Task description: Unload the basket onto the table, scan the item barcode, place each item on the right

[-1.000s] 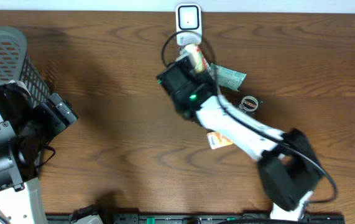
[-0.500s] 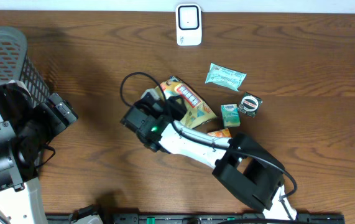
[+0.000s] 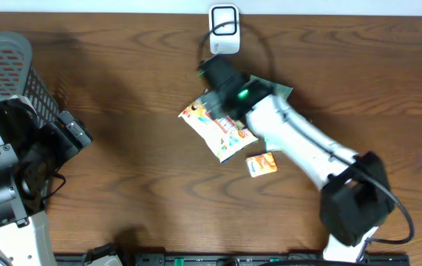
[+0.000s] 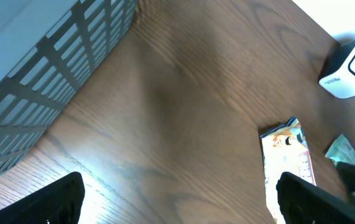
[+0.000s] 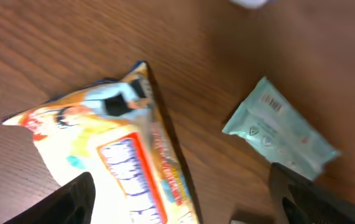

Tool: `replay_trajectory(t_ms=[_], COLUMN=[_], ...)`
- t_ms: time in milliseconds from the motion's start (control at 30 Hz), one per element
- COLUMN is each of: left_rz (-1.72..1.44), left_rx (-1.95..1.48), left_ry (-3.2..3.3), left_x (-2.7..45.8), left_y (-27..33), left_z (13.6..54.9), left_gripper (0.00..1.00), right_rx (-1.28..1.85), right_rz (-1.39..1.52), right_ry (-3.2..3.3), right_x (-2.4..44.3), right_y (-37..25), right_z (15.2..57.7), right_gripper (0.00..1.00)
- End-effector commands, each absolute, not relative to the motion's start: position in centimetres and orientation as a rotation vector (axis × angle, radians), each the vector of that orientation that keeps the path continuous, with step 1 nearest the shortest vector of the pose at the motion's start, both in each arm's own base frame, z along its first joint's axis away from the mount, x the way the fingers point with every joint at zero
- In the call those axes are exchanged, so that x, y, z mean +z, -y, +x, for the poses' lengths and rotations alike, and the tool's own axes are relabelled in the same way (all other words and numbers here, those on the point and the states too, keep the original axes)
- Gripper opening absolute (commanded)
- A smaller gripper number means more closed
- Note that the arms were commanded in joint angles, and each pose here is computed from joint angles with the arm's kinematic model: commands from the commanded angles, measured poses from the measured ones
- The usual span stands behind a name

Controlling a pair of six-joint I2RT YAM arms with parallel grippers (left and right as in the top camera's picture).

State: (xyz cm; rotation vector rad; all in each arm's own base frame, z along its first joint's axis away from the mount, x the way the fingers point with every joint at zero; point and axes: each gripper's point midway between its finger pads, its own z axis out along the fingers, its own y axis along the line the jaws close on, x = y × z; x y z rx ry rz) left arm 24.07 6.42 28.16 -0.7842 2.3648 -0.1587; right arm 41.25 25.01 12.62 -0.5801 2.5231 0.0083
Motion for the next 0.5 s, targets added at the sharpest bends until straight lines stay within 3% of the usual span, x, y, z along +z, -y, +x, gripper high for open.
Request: replay_trajectory(t_ms=[0,233,467], left_rz=[-0.783,-0.783,-0.783], left_rx=[-0.167,-0.167,-0.167], left_ry=[-2.35,-2.35,-2.35], left_x=[28.7,28.7,28.7], left_y=[-6.4,-6.4,-6.4], left_z=[24.1,24.1,24.1], left_gripper=[0.98,0.98,0.98], right_rx=[0.511,0.948,0.96], right_rz=[-0.67,-0.624,-0.735], right_ry=[-2.63,-2.732,-2.767], right_x=[10.9,6.6,3.6], right_y=[-26.4,-26.0,-27.1], right_z=[39.9,39.3,38.0], right_gripper=[0.84,0.88,0.89])
